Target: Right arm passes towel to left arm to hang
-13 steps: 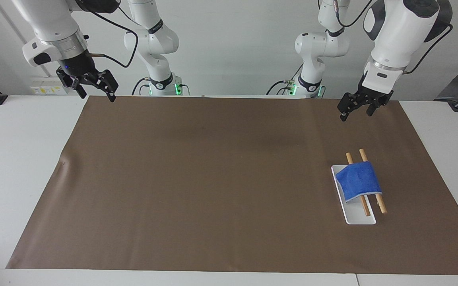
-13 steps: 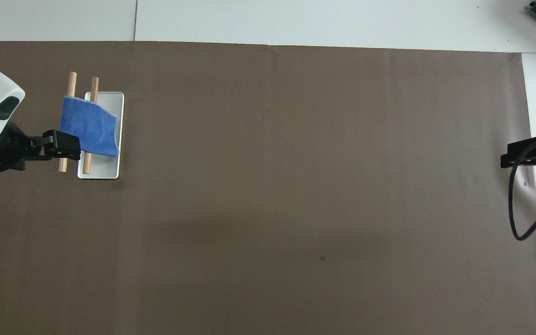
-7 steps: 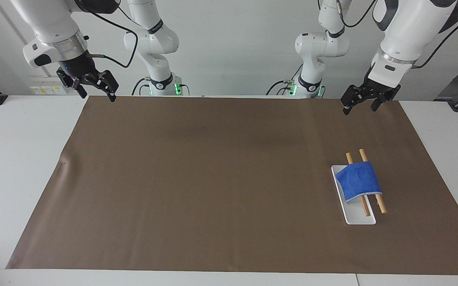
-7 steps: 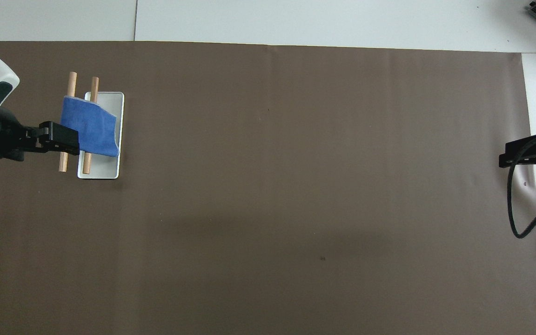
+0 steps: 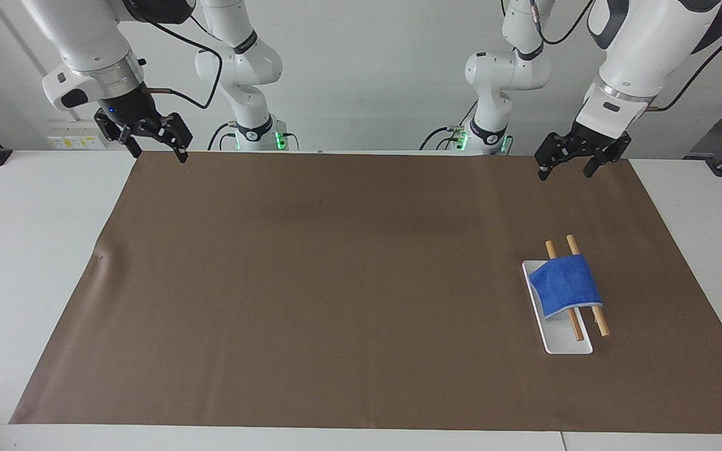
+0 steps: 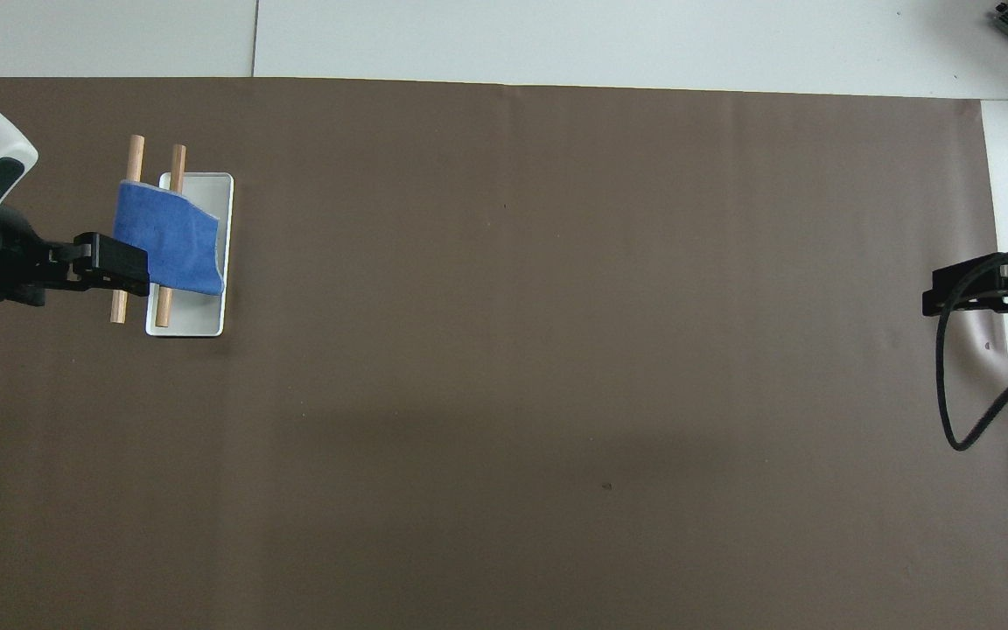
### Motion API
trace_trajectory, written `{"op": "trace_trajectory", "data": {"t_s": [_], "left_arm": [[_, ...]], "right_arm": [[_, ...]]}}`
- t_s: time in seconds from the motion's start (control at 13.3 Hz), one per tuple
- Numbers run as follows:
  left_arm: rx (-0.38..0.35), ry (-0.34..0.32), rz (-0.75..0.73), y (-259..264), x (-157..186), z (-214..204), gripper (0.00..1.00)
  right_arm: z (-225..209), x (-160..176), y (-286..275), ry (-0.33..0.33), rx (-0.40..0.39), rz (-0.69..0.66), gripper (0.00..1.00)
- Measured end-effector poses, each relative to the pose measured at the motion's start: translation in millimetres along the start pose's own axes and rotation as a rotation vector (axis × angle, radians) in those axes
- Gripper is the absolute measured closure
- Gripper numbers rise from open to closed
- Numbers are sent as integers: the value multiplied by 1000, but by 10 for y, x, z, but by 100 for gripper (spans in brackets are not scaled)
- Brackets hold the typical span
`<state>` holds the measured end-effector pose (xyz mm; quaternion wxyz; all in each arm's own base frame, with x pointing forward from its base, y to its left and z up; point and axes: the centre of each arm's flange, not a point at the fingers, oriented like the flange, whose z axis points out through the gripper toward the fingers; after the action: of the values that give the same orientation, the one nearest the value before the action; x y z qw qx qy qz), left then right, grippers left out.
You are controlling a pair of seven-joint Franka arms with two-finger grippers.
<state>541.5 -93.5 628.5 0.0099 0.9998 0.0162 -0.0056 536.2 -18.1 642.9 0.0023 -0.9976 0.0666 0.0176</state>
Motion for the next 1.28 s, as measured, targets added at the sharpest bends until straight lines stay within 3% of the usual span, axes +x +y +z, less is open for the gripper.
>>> {"op": "trace_trajectory", "data": {"t_s": [0.3, 0.68, 1.28], "left_arm": [[0, 0, 2, -13, 3, 0, 0], [0, 4, 153, -68, 14, -17, 0], [-2, 28, 172, -59, -26, -140, 0]], "right_arm": [[-18, 17, 8, 16, -5, -27, 0], [-13, 16, 20, 13, -10, -34, 0], [-12, 16, 17, 13, -10, -34, 0]]}}
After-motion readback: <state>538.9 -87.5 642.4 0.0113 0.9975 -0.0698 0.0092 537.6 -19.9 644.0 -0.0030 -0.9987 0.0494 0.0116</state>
